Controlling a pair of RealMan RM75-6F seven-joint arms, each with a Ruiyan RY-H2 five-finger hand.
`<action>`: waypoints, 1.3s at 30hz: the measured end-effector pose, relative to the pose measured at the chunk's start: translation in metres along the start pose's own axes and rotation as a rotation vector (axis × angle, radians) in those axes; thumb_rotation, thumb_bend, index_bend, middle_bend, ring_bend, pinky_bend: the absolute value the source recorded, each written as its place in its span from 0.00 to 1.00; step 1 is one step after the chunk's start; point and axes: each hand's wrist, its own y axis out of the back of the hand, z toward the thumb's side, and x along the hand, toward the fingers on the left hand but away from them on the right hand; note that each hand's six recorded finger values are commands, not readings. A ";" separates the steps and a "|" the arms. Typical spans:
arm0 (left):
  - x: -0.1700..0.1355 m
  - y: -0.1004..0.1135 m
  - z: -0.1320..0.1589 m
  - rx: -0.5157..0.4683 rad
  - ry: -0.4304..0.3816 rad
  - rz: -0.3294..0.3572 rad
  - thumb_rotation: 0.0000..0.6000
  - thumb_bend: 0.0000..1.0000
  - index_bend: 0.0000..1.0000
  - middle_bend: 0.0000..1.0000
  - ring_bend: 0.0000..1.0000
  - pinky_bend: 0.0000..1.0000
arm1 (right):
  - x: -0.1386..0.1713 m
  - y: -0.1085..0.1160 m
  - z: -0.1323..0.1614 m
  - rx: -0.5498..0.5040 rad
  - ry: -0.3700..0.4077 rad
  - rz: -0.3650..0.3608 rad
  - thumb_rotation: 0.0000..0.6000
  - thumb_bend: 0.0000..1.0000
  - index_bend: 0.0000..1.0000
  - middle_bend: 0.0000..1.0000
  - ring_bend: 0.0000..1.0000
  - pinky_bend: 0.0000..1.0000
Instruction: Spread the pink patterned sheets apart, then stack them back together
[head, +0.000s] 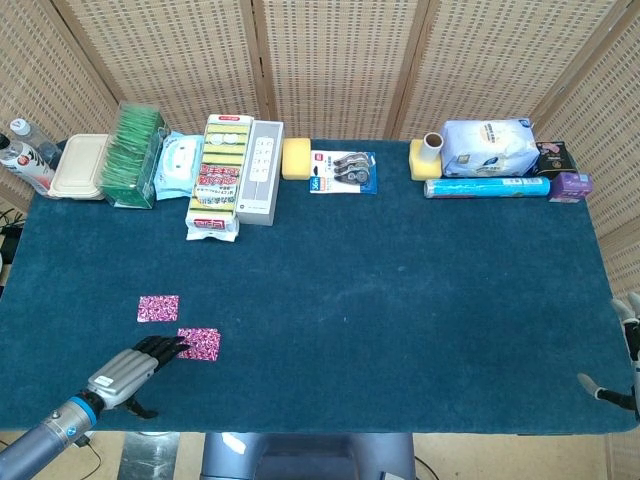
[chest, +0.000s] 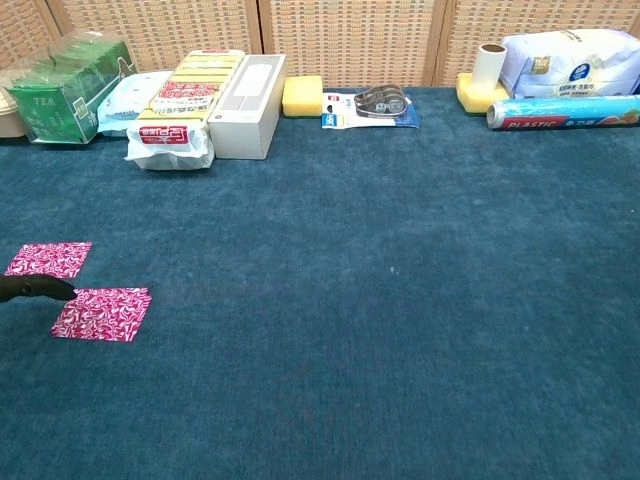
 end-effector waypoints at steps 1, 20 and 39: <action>0.000 -0.002 0.001 0.005 -0.004 -0.004 1.00 0.06 0.00 0.00 0.00 0.02 | 0.000 0.000 0.000 -0.001 0.001 0.001 1.00 0.00 0.07 0.01 0.00 0.00; 0.029 -0.012 0.018 0.077 -0.012 -0.059 1.00 0.06 0.00 0.00 0.00 0.02 | 0.000 0.001 -0.002 -0.004 -0.001 0.001 1.00 0.00 0.06 0.01 0.00 0.00; 0.051 -0.003 0.023 0.085 0.018 -0.066 1.00 0.06 0.00 0.00 0.00 0.02 | 0.000 0.001 -0.003 -0.001 -0.006 0.006 1.00 0.00 0.07 0.01 0.00 0.00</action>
